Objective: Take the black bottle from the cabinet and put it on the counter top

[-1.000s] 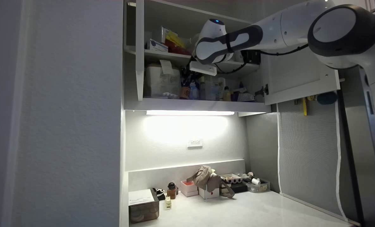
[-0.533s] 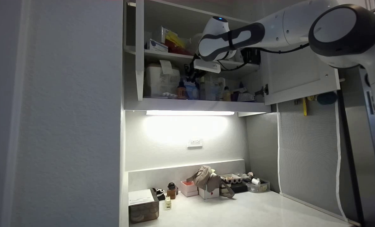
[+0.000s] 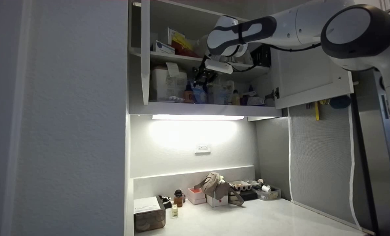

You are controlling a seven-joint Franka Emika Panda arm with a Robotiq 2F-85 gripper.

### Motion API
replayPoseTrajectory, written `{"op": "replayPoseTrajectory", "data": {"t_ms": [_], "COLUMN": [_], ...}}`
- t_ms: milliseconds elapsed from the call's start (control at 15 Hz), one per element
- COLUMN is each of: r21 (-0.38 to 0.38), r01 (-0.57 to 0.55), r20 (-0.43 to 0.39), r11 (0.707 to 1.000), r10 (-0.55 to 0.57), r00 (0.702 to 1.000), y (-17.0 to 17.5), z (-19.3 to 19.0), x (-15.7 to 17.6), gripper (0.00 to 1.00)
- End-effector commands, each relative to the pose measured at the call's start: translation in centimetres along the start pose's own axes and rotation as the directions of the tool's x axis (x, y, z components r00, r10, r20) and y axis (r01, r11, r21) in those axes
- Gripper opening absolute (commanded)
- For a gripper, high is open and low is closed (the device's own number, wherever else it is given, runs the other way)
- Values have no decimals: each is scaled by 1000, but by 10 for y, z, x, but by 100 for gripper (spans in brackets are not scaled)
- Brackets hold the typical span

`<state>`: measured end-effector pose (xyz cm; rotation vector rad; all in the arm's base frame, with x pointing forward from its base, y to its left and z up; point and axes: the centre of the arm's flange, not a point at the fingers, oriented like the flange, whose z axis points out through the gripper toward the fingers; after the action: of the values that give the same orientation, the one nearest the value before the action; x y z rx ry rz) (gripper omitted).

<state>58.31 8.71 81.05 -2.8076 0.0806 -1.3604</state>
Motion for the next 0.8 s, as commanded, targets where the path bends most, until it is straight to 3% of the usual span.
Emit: {"op": "replayPoseTrajectory", "data": {"t_ms": [0, 133, 400, 533, 733], "r21": [21, 41, 132, 185, 191], "r01": [59, 100, 168, 180, 175], "r20": [81, 127, 196, 189, 148], "r11": [998, 994, 977, 966, 966], "r10": [-60, -105, -192, -214, -204], "r00": [995, 986, 962, 958, 968], "y": [7, 8, 8, 7, 0], "z": [-23, -34, -40, -37, -26], "x": [19, 21, 17, 10, -4], "gripper": [87, 99, 100, 100, 100]}}
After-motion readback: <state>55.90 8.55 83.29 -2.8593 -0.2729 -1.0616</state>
